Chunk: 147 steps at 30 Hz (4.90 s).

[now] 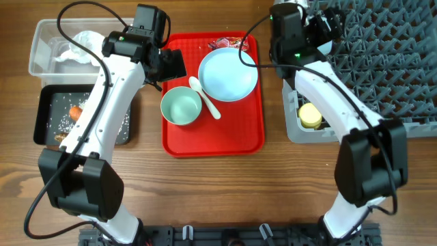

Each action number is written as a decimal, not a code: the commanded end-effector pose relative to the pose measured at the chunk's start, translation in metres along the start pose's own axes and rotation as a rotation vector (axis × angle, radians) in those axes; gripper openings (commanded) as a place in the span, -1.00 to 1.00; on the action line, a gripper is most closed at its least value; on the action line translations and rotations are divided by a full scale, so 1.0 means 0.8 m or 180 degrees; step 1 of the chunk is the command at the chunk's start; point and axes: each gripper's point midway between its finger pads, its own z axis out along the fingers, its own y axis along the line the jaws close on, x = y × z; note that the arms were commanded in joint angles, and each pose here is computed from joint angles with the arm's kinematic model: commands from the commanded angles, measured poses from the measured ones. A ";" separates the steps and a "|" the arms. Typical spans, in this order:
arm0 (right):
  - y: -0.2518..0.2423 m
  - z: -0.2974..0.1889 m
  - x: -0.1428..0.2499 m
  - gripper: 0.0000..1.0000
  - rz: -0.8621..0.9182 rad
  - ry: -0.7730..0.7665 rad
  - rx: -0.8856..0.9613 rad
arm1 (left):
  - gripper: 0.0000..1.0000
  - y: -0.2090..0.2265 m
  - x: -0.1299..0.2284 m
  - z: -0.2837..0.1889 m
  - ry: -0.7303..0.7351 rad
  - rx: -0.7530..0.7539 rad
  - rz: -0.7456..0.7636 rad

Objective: Sort waste into correct bins and load items into the dishwasher rack
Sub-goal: 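Release the bowl and move the right gripper back over the red tray, then grasp the mint bowl rim with the right gripper, then carry the mint bowl right and lower it into the grey rack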

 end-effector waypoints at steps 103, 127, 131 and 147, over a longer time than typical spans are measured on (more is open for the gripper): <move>0.059 -0.199 -0.035 -0.91 0.2560 0.0171 -0.2559 | 1.00 0.193 -0.039 -0.012 -0.0158 -0.0433 -0.2365; -0.130 0.094 0.061 -0.91 0.0270 0.0483 0.0455 | 1.00 0.193 -0.039 -0.012 -0.0158 -0.0433 -0.2365; -0.108 0.113 0.060 -0.92 0.0241 0.0494 0.0463 | 1.00 0.193 -0.039 -0.012 -0.0158 -0.0433 -0.2365; -0.056 0.142 0.085 -0.91 0.0285 0.0712 0.0423 | 1.00 0.193 -0.039 -0.012 -0.0158 -0.0433 -0.2365</move>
